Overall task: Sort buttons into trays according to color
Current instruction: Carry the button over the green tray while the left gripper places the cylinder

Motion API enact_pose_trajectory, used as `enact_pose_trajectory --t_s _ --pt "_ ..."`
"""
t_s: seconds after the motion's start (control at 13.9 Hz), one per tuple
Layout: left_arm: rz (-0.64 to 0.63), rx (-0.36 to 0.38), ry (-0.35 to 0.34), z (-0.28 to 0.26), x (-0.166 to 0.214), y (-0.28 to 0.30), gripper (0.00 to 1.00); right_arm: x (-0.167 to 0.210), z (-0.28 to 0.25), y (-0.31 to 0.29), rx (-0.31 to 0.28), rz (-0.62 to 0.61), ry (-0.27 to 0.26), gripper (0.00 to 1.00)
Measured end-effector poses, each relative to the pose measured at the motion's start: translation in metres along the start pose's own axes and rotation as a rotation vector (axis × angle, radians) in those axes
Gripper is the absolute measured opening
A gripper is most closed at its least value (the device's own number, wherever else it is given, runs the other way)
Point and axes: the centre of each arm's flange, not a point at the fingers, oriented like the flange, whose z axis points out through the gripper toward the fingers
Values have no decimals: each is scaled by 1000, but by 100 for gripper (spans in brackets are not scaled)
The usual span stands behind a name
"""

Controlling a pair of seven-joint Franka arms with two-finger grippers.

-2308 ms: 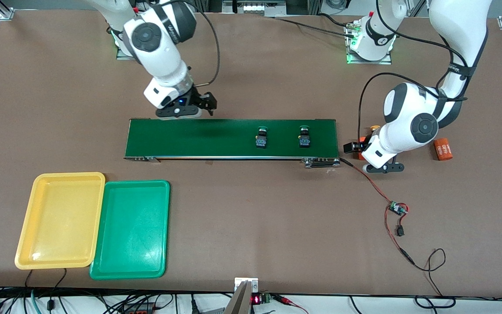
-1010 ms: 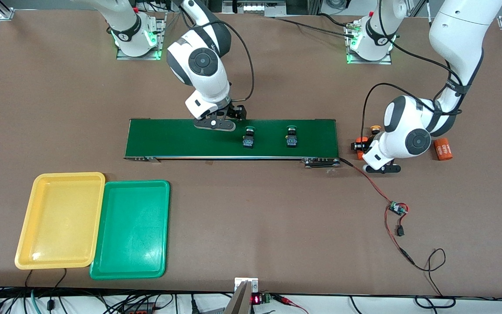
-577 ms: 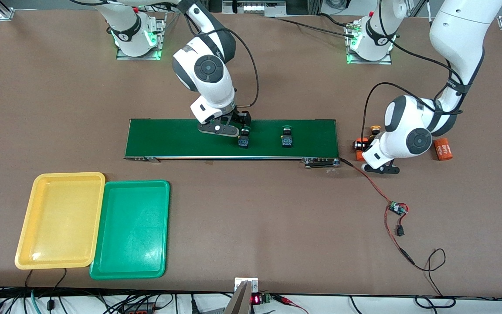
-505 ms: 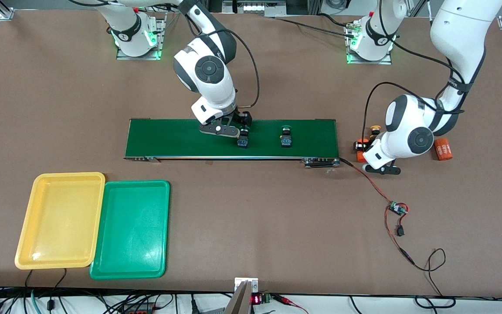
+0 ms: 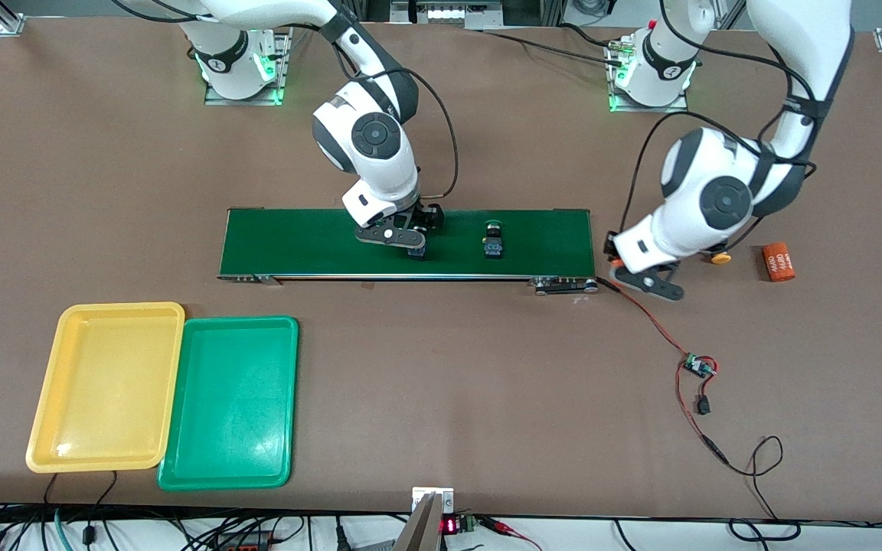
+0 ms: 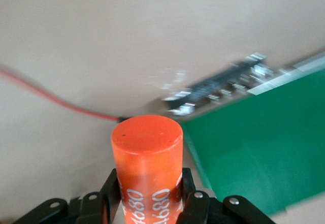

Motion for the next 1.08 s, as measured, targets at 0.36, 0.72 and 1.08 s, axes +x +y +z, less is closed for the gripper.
enact_pose_trajectory --t_s 0.36,0.72,1.08 --pt "451 35 -35 11 6 57 51 3 21 2 -19 -29 21 90" --pt "949 192 -113 16 9 100 51 14 21 7 -37 -46 51 35" --pt "1134 218 -152 29 8 137 51 81 -39 37 -48 -84 76 33"
